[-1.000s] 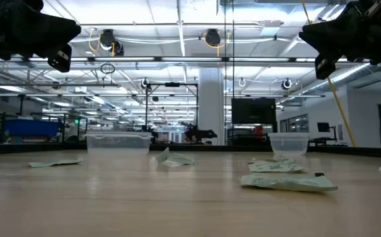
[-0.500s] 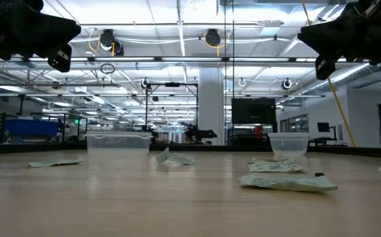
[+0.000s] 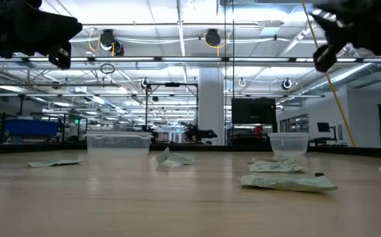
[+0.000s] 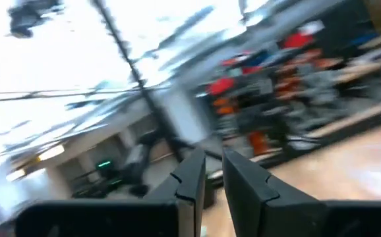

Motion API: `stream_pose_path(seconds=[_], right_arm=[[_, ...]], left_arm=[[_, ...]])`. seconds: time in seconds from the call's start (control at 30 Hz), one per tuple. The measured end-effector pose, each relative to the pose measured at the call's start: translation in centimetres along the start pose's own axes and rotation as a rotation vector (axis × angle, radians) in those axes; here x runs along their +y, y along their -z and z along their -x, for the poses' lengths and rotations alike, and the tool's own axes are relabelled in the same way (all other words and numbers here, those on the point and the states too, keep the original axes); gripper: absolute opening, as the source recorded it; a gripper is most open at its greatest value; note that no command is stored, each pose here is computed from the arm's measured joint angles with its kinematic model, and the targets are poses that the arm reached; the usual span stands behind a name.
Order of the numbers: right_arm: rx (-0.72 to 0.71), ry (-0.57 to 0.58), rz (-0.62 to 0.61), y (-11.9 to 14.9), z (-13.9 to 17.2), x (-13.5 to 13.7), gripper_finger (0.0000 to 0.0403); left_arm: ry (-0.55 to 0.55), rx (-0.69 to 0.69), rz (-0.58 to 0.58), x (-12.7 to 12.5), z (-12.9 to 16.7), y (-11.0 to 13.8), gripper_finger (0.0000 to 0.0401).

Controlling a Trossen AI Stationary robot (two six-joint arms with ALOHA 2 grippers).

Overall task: Pick and place items into bin
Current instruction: Put the stevia packet into the right transparent bin

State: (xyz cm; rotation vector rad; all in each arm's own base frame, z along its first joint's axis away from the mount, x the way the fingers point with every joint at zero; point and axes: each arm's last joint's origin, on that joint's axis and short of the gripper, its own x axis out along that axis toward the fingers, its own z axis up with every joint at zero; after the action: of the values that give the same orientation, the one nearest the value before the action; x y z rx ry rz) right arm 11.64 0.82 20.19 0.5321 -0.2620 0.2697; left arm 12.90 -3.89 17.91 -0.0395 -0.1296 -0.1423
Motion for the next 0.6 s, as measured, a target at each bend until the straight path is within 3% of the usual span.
stream_pose_path(seconds=[0.17,0.27,0.43,0.6], right_arm=[[0.025,0.018,0.064,1.4,-1.1,0.8,0.0045],[0.138,0.045,0.175,3.0,-2.1,1.3,0.0045],[0.260,-0.012,0.344,4.0,-6.3,4.3,0.0045],[0.464,0.098,0.479,6.1,-11.7,6.8,0.0049]], left_arm=[[-0.031,-0.010,-0.057,0.1,0.0,-0.1,0.0051],[-0.037,-0.026,-0.040,0.1,0.0,-0.3,0.0051],[-0.037,-0.069,0.001,0.1,0.0,-0.7,0.0051],[-0.035,-0.123,0.042,0.1,0.1,-1.2,0.0051]])
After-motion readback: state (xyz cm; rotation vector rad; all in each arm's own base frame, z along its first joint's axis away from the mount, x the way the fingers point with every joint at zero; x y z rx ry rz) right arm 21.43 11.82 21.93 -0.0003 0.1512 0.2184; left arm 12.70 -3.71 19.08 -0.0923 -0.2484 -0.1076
